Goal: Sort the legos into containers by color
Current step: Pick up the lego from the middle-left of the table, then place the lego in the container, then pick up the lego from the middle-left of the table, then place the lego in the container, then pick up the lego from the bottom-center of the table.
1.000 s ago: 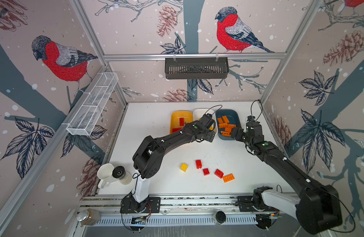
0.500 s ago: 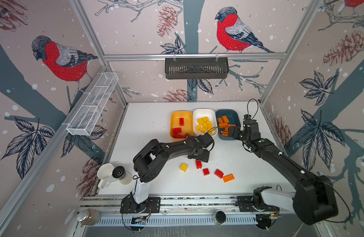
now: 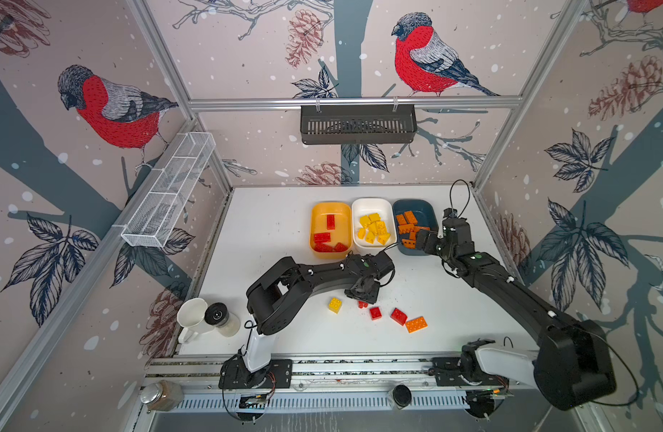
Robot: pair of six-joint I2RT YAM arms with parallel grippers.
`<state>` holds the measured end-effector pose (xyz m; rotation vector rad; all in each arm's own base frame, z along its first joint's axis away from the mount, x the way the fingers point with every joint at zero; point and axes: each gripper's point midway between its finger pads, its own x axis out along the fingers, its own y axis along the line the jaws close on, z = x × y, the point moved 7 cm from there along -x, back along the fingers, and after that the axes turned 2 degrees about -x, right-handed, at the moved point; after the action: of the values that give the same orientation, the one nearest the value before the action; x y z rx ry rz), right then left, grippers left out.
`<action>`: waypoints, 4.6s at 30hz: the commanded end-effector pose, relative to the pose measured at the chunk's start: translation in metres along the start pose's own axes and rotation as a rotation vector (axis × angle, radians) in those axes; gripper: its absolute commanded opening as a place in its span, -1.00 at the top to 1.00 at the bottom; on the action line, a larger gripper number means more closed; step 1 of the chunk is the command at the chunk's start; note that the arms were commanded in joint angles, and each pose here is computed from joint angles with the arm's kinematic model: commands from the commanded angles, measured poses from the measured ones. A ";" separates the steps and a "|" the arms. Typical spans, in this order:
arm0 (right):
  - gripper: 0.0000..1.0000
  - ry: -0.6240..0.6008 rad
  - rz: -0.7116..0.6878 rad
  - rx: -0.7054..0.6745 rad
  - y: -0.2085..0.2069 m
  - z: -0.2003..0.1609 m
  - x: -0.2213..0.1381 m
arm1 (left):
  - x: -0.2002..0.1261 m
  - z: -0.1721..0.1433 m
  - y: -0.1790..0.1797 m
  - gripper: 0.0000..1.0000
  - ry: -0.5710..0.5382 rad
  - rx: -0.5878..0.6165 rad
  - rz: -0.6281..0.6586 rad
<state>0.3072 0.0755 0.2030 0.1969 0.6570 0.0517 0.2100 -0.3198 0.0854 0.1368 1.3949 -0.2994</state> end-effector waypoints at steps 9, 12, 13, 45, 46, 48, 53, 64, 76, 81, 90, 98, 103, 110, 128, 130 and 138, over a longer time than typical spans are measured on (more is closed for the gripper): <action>-0.98 -0.029 0.048 -0.104 0.017 -0.001 -0.007 | -0.043 0.040 0.021 0.51 -0.160 0.043 -0.029; -0.98 -0.039 0.069 -0.168 0.029 -0.006 -0.010 | -0.066 0.069 0.047 0.53 -0.267 -0.007 -0.042; -0.98 -0.038 0.079 -0.196 0.033 -0.009 -0.011 | -0.074 0.081 0.057 0.52 -0.314 -0.025 -0.030; -0.98 0.053 0.694 -1.114 0.125 -0.146 -0.054 | -0.096 0.111 0.147 -0.76 -0.446 -0.209 -0.078; -0.98 0.013 0.658 -1.056 0.121 -0.137 -0.054 | -0.093 0.096 0.140 -0.76 -0.432 -0.190 -0.062; -0.98 -0.024 0.578 -0.890 0.108 -0.119 -0.053 | -0.090 0.071 0.121 -0.76 -0.413 -0.119 -0.056; -0.98 -0.088 0.313 -0.473 0.057 -0.079 -0.053 | -0.081 0.009 0.056 -0.76 -0.346 0.190 -0.132; -0.98 -0.027 0.102 -0.057 0.001 -0.071 -0.057 | -0.040 -0.054 -0.026 -0.65 -0.175 0.780 -0.119; -0.98 0.155 0.028 0.082 -0.008 -0.094 -0.057 | -0.005 -0.050 -0.040 -0.19 -0.152 0.830 -0.135; -0.98 0.244 0.062 0.124 -0.004 -0.103 -0.060 | -0.008 -0.048 -0.031 0.25 -0.204 0.805 -0.129; -0.98 0.398 0.055 0.214 -0.002 -0.121 -0.062 | -0.070 0.028 0.021 0.45 -0.481 0.423 -0.131; -0.98 0.567 -0.032 0.369 0.006 -0.159 -0.074 | -0.125 0.119 0.104 0.40 -0.812 -0.081 0.093; -0.95 0.650 -0.163 0.517 0.005 -0.172 -0.083 | -0.108 0.162 0.148 0.36 -0.792 -0.206 0.132; -0.94 0.759 -0.307 0.624 0.003 -0.189 -0.076 | -0.080 0.192 0.165 -0.26 -0.653 -0.253 0.219; -0.28 0.843 -0.571 0.862 0.018 -0.210 -0.079 | -0.097 0.114 0.162 -0.93 -0.624 -0.295 -0.011; -0.28 0.838 -0.580 0.880 0.019 -0.211 -0.076 | -0.093 0.107 0.162 -0.93 -0.620 -0.295 -0.026; -0.12 0.842 -0.642 0.941 0.023 -0.225 -0.059 | -0.086 0.098 0.165 -0.93 -0.603 -0.294 -0.013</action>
<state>0.1227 0.1270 0.0788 0.8432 1.5469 -0.7968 0.3360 -0.1756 0.1681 -0.1750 0.8580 -0.1122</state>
